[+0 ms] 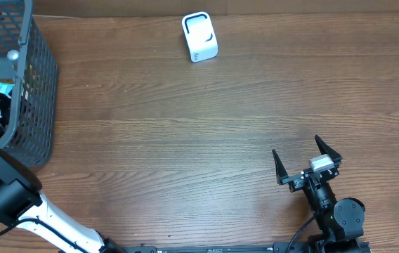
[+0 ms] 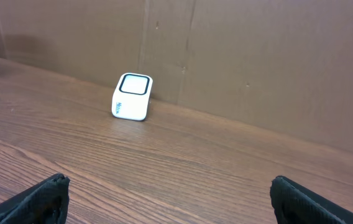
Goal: Scan the item barcode
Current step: 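Grasp the green-lidded jar in the basket with the left gripper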
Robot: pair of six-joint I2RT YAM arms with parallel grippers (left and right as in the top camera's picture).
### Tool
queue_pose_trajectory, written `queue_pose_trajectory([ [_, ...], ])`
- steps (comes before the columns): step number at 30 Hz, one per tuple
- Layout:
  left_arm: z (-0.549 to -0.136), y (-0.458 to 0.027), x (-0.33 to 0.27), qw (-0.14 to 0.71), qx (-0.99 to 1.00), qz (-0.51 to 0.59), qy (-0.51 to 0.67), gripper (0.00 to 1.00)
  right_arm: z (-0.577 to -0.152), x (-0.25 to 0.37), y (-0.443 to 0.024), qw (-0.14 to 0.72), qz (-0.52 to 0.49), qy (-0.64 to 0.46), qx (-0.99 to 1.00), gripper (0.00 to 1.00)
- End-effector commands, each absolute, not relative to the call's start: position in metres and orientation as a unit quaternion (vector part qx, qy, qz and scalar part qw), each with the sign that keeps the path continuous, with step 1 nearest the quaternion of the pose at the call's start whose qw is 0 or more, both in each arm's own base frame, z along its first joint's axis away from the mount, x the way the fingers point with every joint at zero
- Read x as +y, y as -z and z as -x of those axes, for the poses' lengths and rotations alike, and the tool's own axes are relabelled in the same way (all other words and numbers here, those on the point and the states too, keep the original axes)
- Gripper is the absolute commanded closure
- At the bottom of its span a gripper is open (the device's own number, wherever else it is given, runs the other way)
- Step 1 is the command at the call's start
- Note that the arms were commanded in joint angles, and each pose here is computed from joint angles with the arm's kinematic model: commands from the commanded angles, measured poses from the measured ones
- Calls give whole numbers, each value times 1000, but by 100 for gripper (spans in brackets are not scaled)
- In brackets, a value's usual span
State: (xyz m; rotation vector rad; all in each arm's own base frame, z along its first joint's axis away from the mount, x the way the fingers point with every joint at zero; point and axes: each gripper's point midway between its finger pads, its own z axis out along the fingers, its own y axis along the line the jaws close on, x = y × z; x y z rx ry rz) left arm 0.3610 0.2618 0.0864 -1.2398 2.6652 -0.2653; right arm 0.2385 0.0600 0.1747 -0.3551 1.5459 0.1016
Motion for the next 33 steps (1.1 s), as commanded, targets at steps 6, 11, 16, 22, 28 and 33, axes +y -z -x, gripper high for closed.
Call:
queue_pose_trajectory([
  [6,-370,-88,269,113,905,403,75,14,-238,61,-172,701,161,-47,693,0],
  [11,-373,-88,272,120,905,402,72,25,-238,61,-172,701,161,-47,693,0],
  [16,-376,-90,272,125,905,400,71,38,-238,61,-172,701,161,-47,693,0],
  [22,-383,-124,281,159,902,396,63,47,-238,61,-172,701,161,-47,693,0],
  [28,-395,-232,290,260,887,381,33,48,-238,61,-172,701,161,-47,693,0],
  [33,-388,-345,282,380,849,368,7,50,-238,61,-172,701,161,-47,693,0],
])
